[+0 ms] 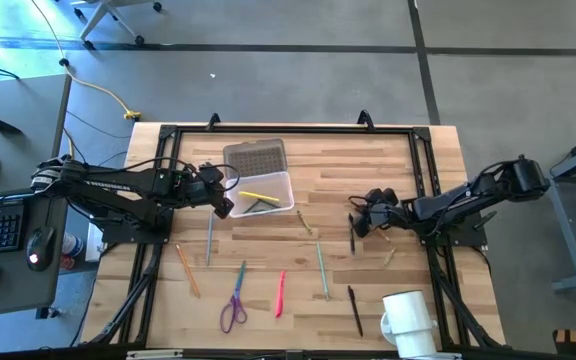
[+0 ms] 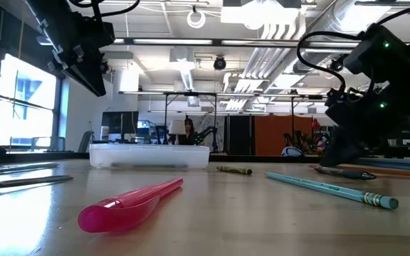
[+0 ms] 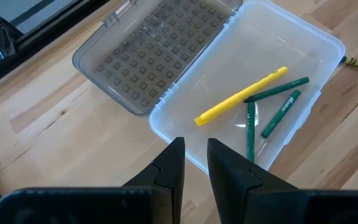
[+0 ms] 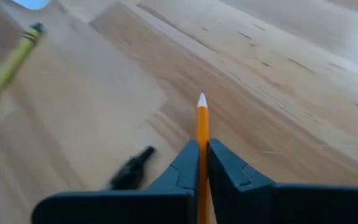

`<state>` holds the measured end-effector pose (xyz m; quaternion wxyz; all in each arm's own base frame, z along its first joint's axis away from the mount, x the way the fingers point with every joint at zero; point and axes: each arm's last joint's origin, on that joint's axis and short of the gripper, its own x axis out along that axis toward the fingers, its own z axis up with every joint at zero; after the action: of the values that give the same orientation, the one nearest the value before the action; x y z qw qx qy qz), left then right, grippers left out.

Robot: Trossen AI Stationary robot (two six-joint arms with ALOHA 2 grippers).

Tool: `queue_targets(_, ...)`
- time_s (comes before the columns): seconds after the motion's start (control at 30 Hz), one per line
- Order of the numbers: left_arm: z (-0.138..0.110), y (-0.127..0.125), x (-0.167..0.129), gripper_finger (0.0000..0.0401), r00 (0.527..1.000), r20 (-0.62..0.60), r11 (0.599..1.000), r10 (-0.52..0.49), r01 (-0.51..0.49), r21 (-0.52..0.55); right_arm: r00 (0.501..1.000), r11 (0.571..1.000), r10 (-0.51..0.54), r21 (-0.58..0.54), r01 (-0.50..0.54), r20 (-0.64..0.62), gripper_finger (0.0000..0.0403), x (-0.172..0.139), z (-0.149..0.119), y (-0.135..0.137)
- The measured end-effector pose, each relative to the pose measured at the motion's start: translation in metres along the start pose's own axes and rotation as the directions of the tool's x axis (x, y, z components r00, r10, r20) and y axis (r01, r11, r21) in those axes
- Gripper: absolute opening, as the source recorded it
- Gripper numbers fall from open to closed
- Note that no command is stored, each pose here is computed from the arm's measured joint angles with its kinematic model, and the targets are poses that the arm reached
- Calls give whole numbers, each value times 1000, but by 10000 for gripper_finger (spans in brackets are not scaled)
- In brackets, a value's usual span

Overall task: Pick & place school supplies into a supply box
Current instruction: Put the right orange pencil into the transparent supply box

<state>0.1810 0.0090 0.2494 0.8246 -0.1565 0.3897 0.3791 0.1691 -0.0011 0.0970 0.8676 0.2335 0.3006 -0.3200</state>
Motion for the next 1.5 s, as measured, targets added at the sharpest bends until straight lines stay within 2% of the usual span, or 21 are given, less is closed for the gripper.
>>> queue_targets(0.13,0,0,0,104,1000,1,1000,1,-1,4,1000,1000,-6,-4,6,-3,24,1,-1,0)
queue_targets(0.47,0,0,0,104,1000,3,1000,-1,0,20,998,993,-22,-114,28,56,36,18,-6,5)
queue_targets(0.73,0,0,0,104,1000,3,1000,-1,1,20,998,979,-9,-203,23,69,91,27,-9,8)
queue_targets(0.83,0,0,0,104,1000,3,1000,-1,1,20,997,966,-2,-257,23,81,98,29,-10,9)
queue_targets(0.97,0,0,0,104,1000,3,1000,-1,1,20,996,954,15,-301,10,83,79,30,-9,10)
queue_targets(1.17,0,0,0,104,1000,3,1000,-2,2,20,995,954,20,-300,10,96,12,31,-4,16)
queue_targets(1.27,0,0,0,104,1000,2,1000,-2,2,20,994,949,27,-315,8,107,12,33,2,23)
queue_targets(1.37,0,0,0,104,1000,1,1000,-3,3,20,987,933,72,-360,-16,142,14,37,18,39)
queue_targets(1.5,0,0,0,104,1000,1,1000,-4,4,23,964,918,103,-397,4,246,4,41,55,62)
